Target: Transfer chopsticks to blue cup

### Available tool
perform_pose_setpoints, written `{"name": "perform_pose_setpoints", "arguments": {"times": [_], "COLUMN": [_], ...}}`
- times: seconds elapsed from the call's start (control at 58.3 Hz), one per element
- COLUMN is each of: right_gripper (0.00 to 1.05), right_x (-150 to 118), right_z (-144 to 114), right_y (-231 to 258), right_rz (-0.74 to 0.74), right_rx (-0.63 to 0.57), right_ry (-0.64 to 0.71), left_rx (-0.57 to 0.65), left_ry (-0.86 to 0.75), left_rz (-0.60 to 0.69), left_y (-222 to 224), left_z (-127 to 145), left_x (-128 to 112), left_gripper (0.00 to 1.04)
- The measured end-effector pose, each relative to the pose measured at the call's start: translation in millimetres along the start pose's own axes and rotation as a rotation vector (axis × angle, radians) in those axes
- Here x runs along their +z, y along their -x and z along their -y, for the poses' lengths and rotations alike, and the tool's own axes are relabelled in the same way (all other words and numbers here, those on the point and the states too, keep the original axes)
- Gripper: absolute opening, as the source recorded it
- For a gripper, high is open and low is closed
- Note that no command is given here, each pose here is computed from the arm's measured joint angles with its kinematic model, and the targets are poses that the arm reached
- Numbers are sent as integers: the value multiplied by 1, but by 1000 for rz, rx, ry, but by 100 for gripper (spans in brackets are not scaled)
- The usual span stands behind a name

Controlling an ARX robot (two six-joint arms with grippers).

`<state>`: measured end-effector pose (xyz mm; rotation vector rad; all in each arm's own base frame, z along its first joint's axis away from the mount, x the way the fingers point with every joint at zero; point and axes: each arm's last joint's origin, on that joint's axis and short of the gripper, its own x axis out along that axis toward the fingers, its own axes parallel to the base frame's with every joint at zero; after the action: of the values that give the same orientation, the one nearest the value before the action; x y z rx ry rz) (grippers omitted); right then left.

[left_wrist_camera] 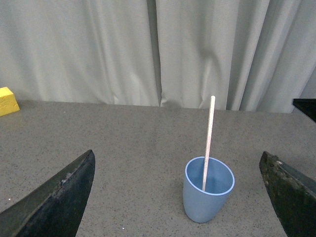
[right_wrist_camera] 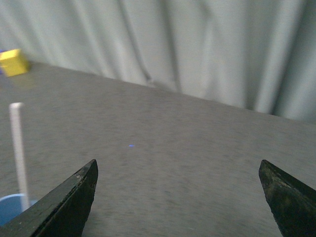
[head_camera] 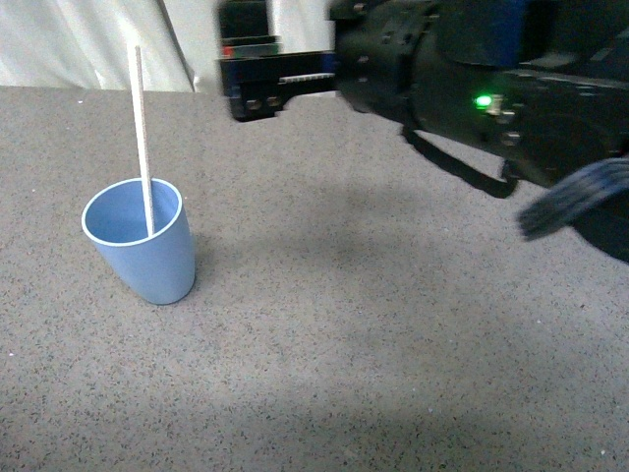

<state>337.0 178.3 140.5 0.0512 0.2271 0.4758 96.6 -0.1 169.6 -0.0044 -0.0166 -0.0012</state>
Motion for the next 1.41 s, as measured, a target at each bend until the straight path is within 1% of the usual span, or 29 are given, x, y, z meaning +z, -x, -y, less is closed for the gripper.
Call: {"name": "perform_pose_setpoints", "arguments": {"times": [0.086, 0.103, 0.12, 0.154, 0.172, 0.189, 0.223, 0.343, 0.463, 0.48, 0.532, 0.652, 0.841, 0.995, 1.064, 1.15, 1.407], "right_gripper": [94, 92, 90, 83, 81, 76, 67, 40, 17, 12, 0, 1, 1, 1, 1, 1, 1], "right_x": [0, 0, 0, 0, -1, -1, 0, 5, -2, -4, -7, -12, -16, -19, -20, -21, -24], "right_z": [24, 31, 34, 45, 48, 54, 62, 68, 72, 72, 73, 74, 72, 71, 73, 75, 68], "right_y": [16, 22, 25, 39, 43, 54, 73, 119, 148, 154, 167, 191, 212, 226, 232, 242, 256], "right_rz": [0, 35, 55, 129, 143, 180, 216, 225, 216, 214, 210, 209, 208, 209, 208, 212, 215], "right_rx": [-178, -243, -275, -390, -412, -449, -479, -468, -471, -472, -464, -479, -470, -474, -452, -478, -475], "right_ry": [9, 20, 23, 29, 29, 28, 31, 46, 48, 48, 51, 49, 50, 48, 51, 47, 49], "left_rx": [0, 0, 0, 0, 0, 0, 2, 0, 1, 1, 0, 0, 0, 0, 0, 1, 0], "left_ry": [0, 0, 0, 0, 0, 0, 0, 0, 0, 0, 0, 0, 0, 0, 0, 0, 0], "left_rz": [0, 0, 0, 0, 0, 0, 0, 0, 0, 0, 0, 0, 0, 0, 0, 0, 0], "left_y": [0, 0, 0, 0, 0, 0, 0, 0, 0, 0, 0, 0, 0, 0, 0, 0, 0], "left_z": [0, 0, 0, 0, 0, 0, 0, 0, 0, 0, 0, 0, 0, 0, 0, 0, 0], "left_x": [0, 0, 0, 0, 0, 0, 0, 0, 0, 0, 0, 0, 0, 0, 0, 0, 0], "left_gripper": [98, 98, 98, 98, 98, 98, 98, 98, 98, 98, 98, 98, 98, 98, 98, 98, 98]}}
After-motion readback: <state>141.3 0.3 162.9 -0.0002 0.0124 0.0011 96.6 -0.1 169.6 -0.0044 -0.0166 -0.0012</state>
